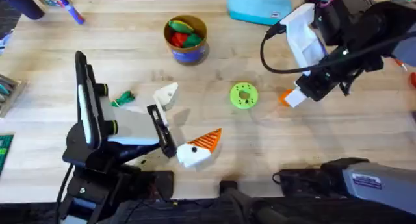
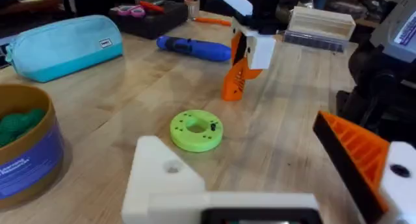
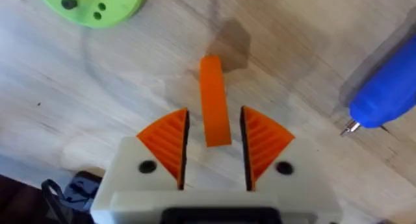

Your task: Pick up the gripper from the table and insert it into the empty holder that is missing its gripper. Then pick up a screw, insert it into the mounting hole, and use the screwdriver to tighten it. Finally, clean up the table by picking up the vegetable and placing it into the bucket.

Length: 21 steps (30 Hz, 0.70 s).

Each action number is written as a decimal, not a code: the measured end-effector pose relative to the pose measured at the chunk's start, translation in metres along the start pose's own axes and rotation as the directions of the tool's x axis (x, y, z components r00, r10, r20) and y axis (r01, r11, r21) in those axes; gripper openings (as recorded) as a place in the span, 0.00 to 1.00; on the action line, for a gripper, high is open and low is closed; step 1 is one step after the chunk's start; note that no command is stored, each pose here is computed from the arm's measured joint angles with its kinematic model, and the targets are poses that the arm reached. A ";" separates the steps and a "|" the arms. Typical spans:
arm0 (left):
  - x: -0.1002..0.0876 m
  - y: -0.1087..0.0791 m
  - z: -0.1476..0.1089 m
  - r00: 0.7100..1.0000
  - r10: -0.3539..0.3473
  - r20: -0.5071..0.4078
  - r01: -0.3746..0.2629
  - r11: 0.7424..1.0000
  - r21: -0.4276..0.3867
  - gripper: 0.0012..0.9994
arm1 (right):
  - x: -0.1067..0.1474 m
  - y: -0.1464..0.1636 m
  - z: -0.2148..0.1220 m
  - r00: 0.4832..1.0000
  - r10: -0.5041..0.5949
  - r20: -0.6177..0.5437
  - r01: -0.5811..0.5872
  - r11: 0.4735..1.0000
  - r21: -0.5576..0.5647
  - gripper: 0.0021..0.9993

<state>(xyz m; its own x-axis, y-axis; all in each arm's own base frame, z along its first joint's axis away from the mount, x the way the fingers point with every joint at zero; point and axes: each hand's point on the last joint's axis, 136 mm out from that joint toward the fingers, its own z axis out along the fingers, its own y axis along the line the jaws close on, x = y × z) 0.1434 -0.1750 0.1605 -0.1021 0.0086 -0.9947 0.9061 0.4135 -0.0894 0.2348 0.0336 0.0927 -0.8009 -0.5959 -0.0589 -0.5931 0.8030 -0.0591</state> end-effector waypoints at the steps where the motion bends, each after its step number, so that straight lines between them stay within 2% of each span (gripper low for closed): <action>1: 0.000 0.000 0.000 1.000 0.000 0.000 0.000 1.000 0.000 0.99 | 0.000 0.000 0.000 1.000 -0.001 0.000 0.001 1.000 0.000 0.42; 6: 0.000 0.000 0.000 1.000 0.000 0.000 0.000 1.000 0.000 0.99 | 0.000 0.000 0.000 1.000 -0.002 0.000 0.002 1.000 0.001 0.25; 9: 0.000 0.000 0.000 1.000 0.000 0.000 0.000 1.000 0.000 0.99 | 0.000 0.000 0.000 1.000 0.002 0.000 -0.002 1.000 0.001 0.05; 10: 0.000 0.000 0.000 1.000 0.000 0.000 0.000 1.000 0.000 0.99 | 0.000 0.000 0.000 1.000 0.001 0.000 -0.001 1.000 0.002 0.02; 17: 0.000 0.000 0.000 1.000 0.000 0.000 0.000 1.000 0.000 0.99 | -0.002 -0.001 -0.003 1.000 0.002 0.016 -0.002 1.000 0.010 0.01; 21: 0.000 0.000 0.000 1.000 0.000 0.000 0.000 1.000 0.000 0.99 | -0.003 -0.002 -0.017 0.997 0.007 0.074 -0.009 0.999 0.039 0.01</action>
<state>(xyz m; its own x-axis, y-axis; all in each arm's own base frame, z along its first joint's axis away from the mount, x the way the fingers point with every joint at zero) 0.1434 -0.1750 0.1605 -0.1021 0.0086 -0.9947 0.9061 0.4135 -0.0894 0.2371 0.0338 0.1098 -0.7965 -0.5899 -0.1326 -0.5818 0.8075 -0.0973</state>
